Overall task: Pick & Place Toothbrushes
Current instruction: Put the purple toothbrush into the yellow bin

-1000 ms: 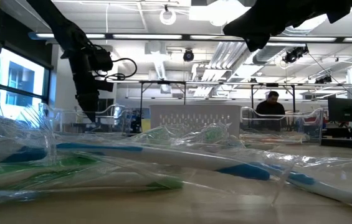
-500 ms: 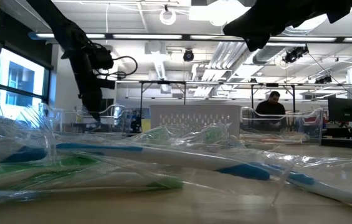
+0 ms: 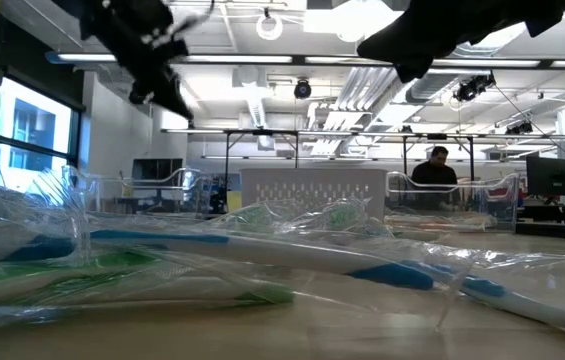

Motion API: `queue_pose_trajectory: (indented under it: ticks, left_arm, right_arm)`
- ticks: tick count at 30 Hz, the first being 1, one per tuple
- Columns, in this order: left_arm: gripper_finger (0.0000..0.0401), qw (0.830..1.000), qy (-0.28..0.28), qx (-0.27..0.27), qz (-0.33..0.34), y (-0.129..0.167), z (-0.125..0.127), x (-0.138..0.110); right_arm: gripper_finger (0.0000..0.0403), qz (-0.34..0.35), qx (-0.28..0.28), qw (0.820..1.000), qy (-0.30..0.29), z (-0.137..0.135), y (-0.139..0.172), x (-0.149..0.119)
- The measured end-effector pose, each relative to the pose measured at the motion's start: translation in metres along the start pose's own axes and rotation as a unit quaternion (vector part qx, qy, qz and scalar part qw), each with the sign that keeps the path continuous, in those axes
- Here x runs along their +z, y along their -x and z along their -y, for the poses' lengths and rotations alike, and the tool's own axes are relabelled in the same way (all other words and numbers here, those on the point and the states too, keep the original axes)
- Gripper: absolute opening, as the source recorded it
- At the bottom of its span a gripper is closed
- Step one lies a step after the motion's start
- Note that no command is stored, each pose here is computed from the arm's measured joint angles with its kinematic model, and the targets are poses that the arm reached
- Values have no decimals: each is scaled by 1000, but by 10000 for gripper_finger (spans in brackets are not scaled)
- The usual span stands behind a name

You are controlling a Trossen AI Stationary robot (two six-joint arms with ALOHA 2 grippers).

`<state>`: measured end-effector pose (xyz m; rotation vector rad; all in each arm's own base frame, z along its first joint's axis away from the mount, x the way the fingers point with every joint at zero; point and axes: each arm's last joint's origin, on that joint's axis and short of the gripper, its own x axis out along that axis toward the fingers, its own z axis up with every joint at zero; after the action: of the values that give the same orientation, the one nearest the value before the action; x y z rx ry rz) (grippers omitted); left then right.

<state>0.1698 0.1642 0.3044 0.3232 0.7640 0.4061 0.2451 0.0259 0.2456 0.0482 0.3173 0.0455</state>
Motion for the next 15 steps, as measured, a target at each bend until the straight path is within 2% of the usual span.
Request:
queue_pose_trajectory:
  ticks: [4, 8, 12, 15]
  left_arm:
    - [88, 994, -54, 0, 93, 19, 29, 15]
    - [88, 979, -80, -1, 187, 30, 60, 14]
    - [88, 964, -100, -16, 245, 33, 86, 5]
    - [88, 958, -110, -36, 263, 35, 100, -1]
  right_arm:
    - [16, 2, -26, 1000, 0, 2, 0, 0]
    - [16, 2, -26, 1000, 0, 2, 0, 0]
    - [16, 2, -24, 1000, 0, 1, 0, 0]
    - [16, 2, -24, 1000, -4, 1, 0, 0]
